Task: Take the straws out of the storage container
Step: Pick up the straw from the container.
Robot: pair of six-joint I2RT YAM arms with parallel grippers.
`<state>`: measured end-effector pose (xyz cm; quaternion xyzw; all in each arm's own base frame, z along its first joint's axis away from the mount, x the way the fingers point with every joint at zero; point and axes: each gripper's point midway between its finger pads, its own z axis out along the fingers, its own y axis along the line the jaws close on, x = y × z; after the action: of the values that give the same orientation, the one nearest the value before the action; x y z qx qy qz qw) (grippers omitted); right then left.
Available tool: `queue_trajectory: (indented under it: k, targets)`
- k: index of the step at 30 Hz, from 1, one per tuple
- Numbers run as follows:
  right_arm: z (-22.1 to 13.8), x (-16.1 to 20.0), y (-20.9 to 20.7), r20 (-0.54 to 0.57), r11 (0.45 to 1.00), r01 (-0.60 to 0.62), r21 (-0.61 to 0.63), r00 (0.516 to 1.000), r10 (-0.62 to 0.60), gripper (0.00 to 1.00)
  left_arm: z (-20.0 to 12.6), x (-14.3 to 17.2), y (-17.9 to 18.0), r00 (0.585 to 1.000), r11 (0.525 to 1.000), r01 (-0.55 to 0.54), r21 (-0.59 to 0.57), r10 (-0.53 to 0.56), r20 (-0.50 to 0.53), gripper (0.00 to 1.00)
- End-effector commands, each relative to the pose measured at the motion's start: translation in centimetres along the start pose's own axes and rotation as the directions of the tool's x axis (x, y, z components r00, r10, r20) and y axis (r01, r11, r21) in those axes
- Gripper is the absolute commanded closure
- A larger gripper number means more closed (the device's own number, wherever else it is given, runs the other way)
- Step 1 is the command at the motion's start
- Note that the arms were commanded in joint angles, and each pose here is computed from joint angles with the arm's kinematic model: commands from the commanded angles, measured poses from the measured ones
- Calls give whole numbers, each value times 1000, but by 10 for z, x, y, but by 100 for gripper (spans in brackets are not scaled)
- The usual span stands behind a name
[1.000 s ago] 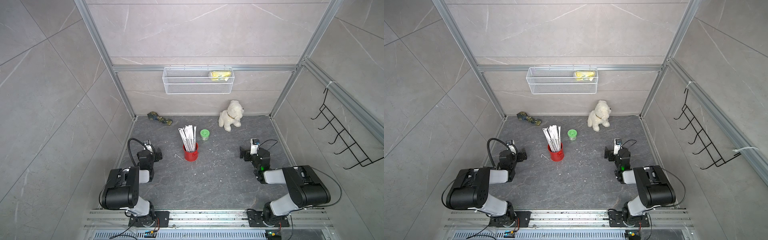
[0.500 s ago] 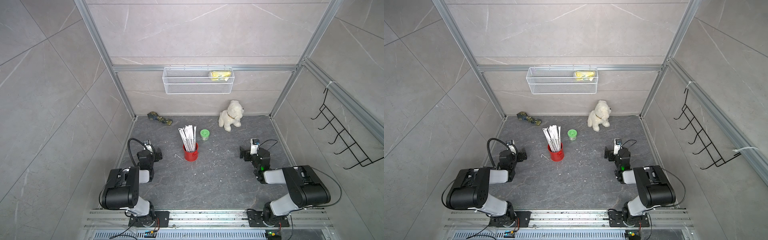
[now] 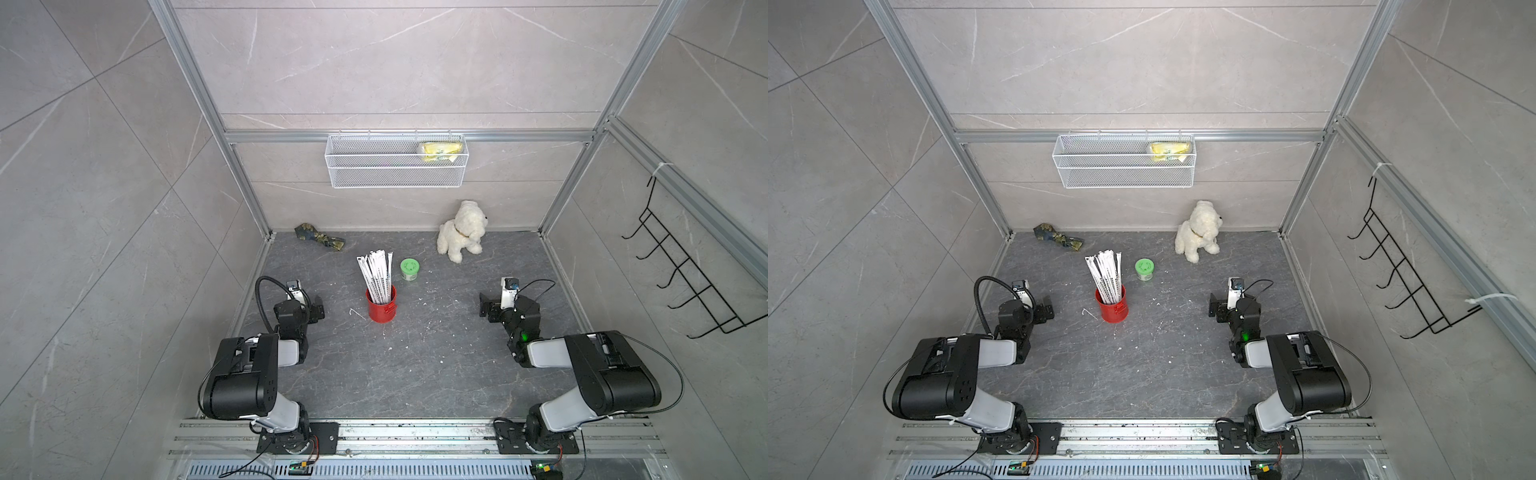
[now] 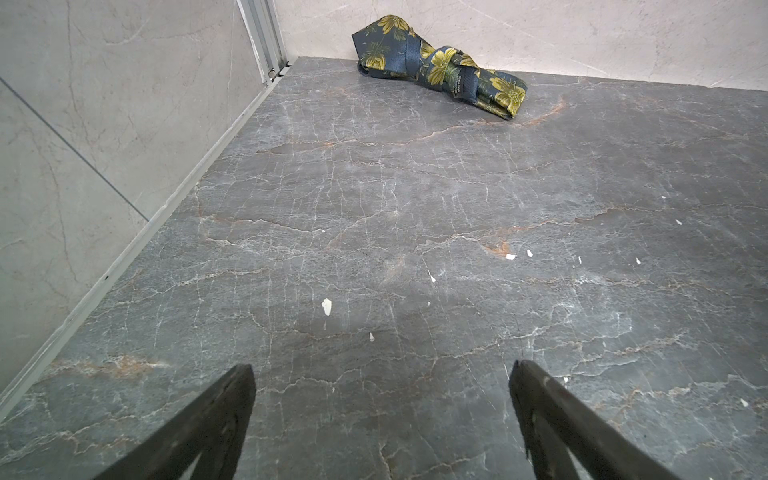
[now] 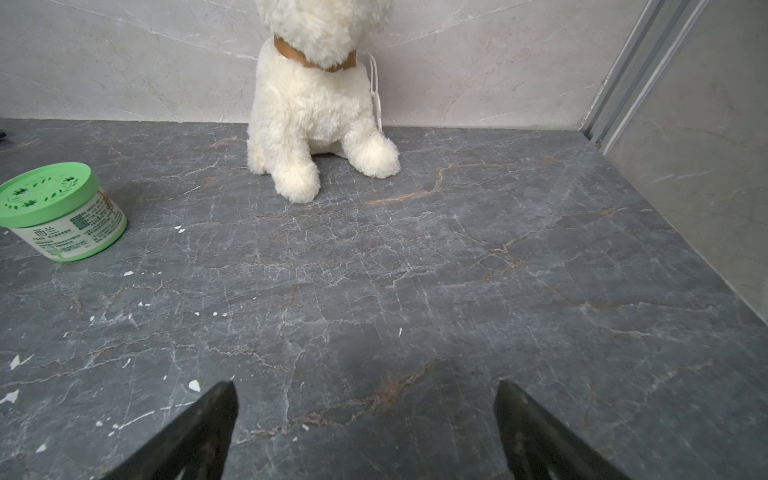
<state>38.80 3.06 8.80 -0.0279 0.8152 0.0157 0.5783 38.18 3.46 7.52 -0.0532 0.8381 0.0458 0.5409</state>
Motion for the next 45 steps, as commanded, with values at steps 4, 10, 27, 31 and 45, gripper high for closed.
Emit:
queue_trajectory:
  k: [4,10,27,31,45]
  targets:
    - [-7,-19,-5,7,1000,-2,31,1000,2,0,-16,-42,11,999,997,41,-68,-43,-32,0]
    - [-10,-49,-13,-98,993,-70,93,992,79,0,-56,-119,30,956,942,291,-170,-292,17,0]
    - [-74,-72,-10,-488,893,-242,380,768,415,0,-151,-159,-6,904,906,419,60,-411,-120,0]
    - [-95,-89,1,-498,920,-113,374,813,303,0,-146,-148,-7,897,909,417,24,-407,-170,0]
    - [-125,-133,105,-397,999,-21,24,917,29,0,-126,-103,-36,871,949,316,-5,-292,-396,0]
